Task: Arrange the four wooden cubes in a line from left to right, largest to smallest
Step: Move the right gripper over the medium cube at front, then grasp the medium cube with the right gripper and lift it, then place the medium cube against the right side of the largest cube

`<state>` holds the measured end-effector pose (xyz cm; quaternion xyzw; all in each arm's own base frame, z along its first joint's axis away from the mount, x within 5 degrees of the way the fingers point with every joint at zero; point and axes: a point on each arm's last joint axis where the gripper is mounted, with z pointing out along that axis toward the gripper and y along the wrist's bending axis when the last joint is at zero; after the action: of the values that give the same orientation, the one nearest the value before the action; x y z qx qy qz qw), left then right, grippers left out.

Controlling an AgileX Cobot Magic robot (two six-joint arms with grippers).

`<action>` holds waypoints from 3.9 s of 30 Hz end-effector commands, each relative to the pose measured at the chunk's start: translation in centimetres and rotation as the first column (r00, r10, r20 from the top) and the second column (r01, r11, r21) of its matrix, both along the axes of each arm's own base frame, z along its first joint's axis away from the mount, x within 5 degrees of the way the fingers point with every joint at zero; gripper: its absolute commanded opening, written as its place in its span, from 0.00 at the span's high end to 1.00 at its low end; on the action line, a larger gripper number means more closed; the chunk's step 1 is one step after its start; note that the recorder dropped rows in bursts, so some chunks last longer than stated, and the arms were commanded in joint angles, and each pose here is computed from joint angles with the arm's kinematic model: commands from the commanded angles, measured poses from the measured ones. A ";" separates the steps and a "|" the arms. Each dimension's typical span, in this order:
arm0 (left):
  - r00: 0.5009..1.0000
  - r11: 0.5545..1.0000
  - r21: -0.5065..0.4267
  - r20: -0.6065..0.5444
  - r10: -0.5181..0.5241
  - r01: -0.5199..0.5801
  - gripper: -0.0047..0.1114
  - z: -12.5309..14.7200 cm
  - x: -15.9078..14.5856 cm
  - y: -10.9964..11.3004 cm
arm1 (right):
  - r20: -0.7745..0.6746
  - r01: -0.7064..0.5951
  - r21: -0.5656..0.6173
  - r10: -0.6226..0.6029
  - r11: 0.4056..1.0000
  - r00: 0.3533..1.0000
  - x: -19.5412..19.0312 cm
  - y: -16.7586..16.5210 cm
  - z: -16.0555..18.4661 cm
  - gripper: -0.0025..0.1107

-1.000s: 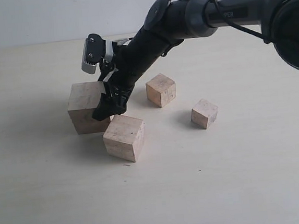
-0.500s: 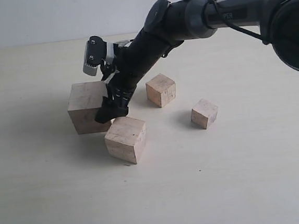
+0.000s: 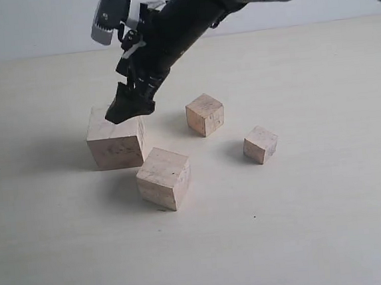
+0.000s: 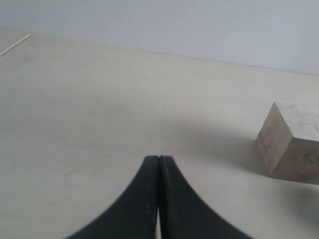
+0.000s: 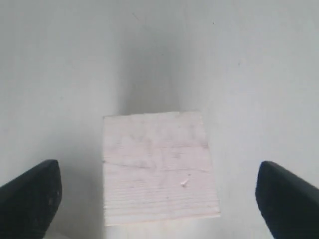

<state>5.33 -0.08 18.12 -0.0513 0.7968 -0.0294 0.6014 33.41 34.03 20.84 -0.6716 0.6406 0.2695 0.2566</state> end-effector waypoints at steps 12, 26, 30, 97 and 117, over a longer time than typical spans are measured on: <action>1.000 1.000 0.003 0.009 -0.005 0.005 0.96 0.0 0.0 0.0 | -0.245 0.109 -0.322 -0.194 0.940 0.950 -3.2 -3.5 2.4 0.06; 1.000 1.000 0.003 0.009 -0.005 0.005 0.96 0.0 0.0 0.0 | -0.120 0.151 -0.374 -0.210 0.915 0.970 -6.9 -3.2 -1.8 0.12; 1.000 1.000 0.003 0.009 -0.005 0.005 0.96 0.0 0.0 0.0 | -0.078 0.200 -0.348 -0.241 0.916 0.967 -6.7 -3.3 -2.8 0.12; 1.000 1.000 0.003 0.009 -0.005 0.005 0.96 0.0 0.0 0.0 | 0.162 0.149 -0.371 -0.094 0.917 0.982 -2.4 -5.0 -3.4 0.98; 1.000 1.000 0.003 0.009 -0.005 0.005 0.96 0.0 0.0 0.0 | 0.062 -0.157 -0.129 0.166 0.979 0.984 0.4 -6.3 -9.2 0.98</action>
<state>5.33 -0.08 18.12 -0.0513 0.7968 -0.0294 0.6014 32.93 27.56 12.05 -0.7556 0.5819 0.2361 0.1865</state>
